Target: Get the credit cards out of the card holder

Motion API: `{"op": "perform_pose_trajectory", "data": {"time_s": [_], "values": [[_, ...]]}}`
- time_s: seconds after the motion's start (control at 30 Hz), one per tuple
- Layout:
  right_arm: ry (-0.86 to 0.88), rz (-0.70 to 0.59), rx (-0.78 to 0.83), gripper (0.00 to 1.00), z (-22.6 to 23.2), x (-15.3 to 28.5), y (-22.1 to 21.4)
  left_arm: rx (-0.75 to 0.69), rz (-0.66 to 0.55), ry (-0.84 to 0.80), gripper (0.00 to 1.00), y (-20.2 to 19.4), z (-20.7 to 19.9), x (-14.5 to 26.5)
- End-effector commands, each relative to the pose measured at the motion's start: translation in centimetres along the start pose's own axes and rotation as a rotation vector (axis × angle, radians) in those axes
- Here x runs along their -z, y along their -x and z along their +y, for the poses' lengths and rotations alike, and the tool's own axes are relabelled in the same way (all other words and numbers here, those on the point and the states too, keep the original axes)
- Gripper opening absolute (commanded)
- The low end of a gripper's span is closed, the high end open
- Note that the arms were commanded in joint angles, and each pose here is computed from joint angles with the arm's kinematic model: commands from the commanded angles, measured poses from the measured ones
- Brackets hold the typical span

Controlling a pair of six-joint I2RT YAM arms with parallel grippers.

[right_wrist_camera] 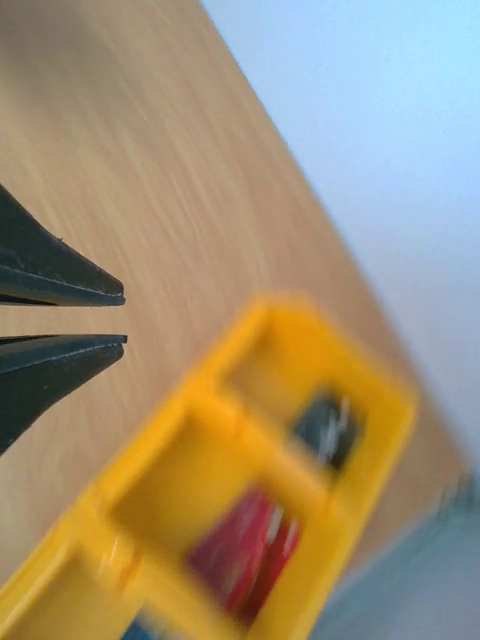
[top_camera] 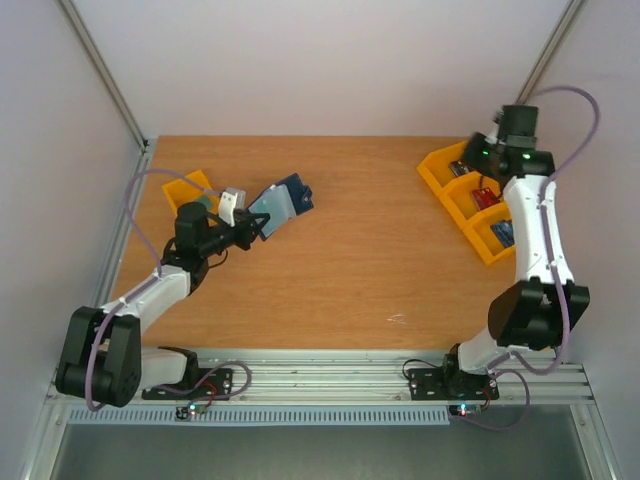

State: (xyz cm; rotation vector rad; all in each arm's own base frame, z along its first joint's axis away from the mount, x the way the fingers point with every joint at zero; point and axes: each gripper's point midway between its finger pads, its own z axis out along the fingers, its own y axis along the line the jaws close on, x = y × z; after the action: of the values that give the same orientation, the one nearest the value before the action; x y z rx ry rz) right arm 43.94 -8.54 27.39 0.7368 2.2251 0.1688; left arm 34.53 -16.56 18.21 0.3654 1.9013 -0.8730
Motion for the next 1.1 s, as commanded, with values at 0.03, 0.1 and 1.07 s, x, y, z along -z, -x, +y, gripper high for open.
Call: {"op": "perform_pose_trajectory", "data": {"time_s": [0.03,0.1,1.07], "values": [[0.629,0.011,0.501,0.10,17.4,10.8,-5.1,-0.061,-0.170,-0.211,0.00,6.5,-5.8,1.6],[0.768,0.058,0.617,0.10,21.9,14.2,-9.0,-0.051,-0.185,-0.263,0.00,7.4,-7.3,2.4],[0.743,0.047,0.984,0.49,33.0,21.3,-24.5,-0.086,-0.235,-0.329,0.00,10.0,-13.4,4.6]]}}
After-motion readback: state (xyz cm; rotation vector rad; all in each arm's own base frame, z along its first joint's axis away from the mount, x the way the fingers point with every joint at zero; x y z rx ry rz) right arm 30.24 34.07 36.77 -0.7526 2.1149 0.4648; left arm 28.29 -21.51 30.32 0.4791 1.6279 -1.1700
